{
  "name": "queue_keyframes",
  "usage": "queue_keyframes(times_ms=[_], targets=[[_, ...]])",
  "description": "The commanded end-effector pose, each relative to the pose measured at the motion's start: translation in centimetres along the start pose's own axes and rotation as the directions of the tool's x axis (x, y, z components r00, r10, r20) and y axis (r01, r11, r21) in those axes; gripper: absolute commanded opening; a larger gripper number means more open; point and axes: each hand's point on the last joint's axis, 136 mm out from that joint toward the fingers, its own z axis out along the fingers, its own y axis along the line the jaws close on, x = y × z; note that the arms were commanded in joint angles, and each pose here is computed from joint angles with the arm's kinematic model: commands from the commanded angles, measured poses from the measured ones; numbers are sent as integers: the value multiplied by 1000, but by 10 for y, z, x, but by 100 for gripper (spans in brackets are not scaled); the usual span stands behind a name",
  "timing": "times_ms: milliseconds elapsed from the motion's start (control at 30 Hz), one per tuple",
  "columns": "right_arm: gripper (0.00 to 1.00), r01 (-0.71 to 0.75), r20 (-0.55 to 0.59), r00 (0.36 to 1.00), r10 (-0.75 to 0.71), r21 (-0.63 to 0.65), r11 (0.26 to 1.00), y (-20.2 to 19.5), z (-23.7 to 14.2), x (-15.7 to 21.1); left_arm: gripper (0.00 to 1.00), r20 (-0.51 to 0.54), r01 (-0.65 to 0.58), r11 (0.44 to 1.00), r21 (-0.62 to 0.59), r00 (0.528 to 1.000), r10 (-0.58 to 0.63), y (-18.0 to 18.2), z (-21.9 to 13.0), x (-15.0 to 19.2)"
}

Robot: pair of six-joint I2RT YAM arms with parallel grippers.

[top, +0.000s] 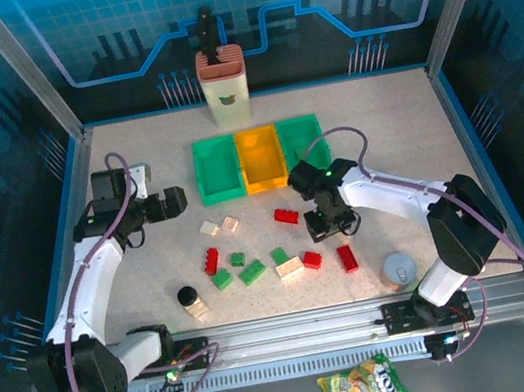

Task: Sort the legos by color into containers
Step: Pick up the lego from the bottom-center of the table.

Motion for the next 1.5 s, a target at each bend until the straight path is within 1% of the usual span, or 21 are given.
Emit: queue_keyframes(times_ms=[0, 333, 600, 733, 1000, 1200, 1467], targets=[[43, 7, 19, 1000, -7, -39, 999, 31, -10, -4, 99, 7, 0, 1000, 26, 1000, 0, -3, 0, -3], [43, 65, 1, 998, -65, -28, 997, 94, 0, -13, 99, 10, -1, 1000, 30, 1000, 0, -4, -1, -3], [47, 105, -29, 994, -105, -11, 994, 119, 22, -14, 99, 25, -6, 1000, 26, 1000, 5, -4, -4, -6], [50, 108, -52, 993, -108, 12, 994, 120, 34, -13, 99, 23, -6, 999, 36, 1000, 6, -5, -4, -4], [50, 115, -79, 991, -112, 35, 993, 119, 52, -13, 99, 17, -6, 999, 42, 1000, 5, -6, -2, -4], [46, 119, -90, 989, -115, 34, 992, 119, 59, -12, 99, 17, -6, 999, 42, 1000, 6, -6, -2, -4], [40, 117, -81, 990, -113, 40, 992, 117, 54, -12, 99, 20, -7, 999, 47, 1000, 6, -7, -2, -5]])
